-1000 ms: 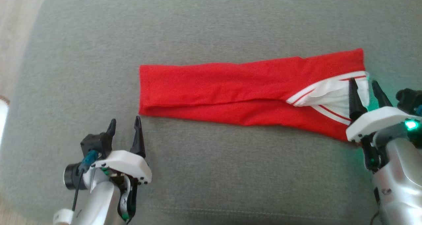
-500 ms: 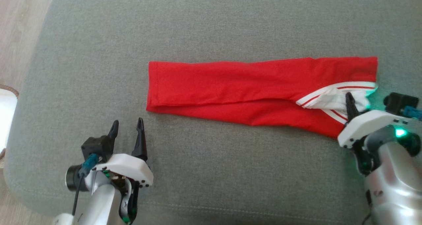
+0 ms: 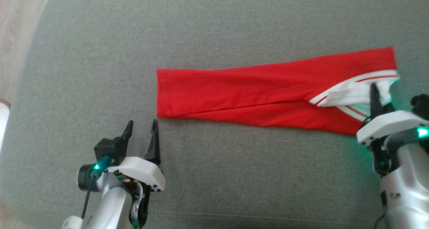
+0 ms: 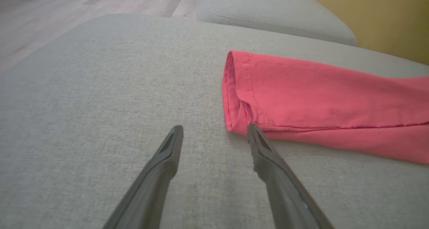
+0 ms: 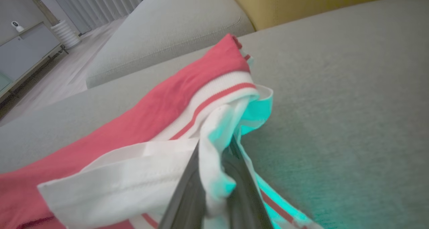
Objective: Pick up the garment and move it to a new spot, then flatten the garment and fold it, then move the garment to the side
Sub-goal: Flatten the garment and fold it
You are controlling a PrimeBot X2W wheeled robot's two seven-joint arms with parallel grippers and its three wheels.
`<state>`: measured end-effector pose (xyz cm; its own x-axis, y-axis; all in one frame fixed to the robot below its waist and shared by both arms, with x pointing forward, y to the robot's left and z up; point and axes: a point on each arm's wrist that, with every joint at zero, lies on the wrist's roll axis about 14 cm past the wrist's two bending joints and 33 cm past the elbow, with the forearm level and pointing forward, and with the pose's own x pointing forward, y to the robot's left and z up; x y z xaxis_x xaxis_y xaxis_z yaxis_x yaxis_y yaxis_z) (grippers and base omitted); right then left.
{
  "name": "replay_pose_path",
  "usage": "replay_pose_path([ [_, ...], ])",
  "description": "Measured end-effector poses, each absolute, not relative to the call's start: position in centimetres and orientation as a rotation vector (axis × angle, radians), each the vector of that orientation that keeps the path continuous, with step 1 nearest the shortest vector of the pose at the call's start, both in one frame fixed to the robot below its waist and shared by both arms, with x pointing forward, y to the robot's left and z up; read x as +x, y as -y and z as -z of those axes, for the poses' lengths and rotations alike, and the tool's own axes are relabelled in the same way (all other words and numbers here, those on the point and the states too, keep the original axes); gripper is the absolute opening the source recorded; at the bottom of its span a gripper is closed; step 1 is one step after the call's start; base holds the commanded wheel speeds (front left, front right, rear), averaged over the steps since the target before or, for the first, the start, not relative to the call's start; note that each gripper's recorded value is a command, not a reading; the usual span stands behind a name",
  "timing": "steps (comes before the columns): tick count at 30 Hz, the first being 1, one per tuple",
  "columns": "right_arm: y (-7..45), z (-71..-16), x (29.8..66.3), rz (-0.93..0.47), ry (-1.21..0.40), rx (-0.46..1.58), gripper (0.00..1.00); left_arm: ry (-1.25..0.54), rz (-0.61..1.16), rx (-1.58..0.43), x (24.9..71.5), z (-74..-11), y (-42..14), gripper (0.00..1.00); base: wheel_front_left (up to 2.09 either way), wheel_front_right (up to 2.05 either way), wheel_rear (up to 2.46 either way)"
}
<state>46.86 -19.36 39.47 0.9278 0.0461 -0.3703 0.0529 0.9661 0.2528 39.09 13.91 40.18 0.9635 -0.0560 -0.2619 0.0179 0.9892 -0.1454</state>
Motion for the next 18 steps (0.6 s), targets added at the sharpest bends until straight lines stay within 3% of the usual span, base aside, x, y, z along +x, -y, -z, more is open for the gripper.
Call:
replay_pose_path([
  [6,18.1,-43.7,47.8,-0.065,-0.263,0.249,0.0,-0.247,0.08,-0.148,39.2,-41.1,-12.5,1.0,0.0,0.0,0.0],
  [10,13.4,-45.8,47.6,-0.2,-0.233,0.274,0.0,-0.237,0.095,-0.146,38.9,-41.5,-12.1,1.0,0.0,0.0,0.0],
  [18,3.3,-45.5,44.4,-0.492,-0.336,0.292,0.0,-0.235,0.073,-0.161,37.7,-41.8,-12.7,1.0,0.0,0.0,0.0],
])
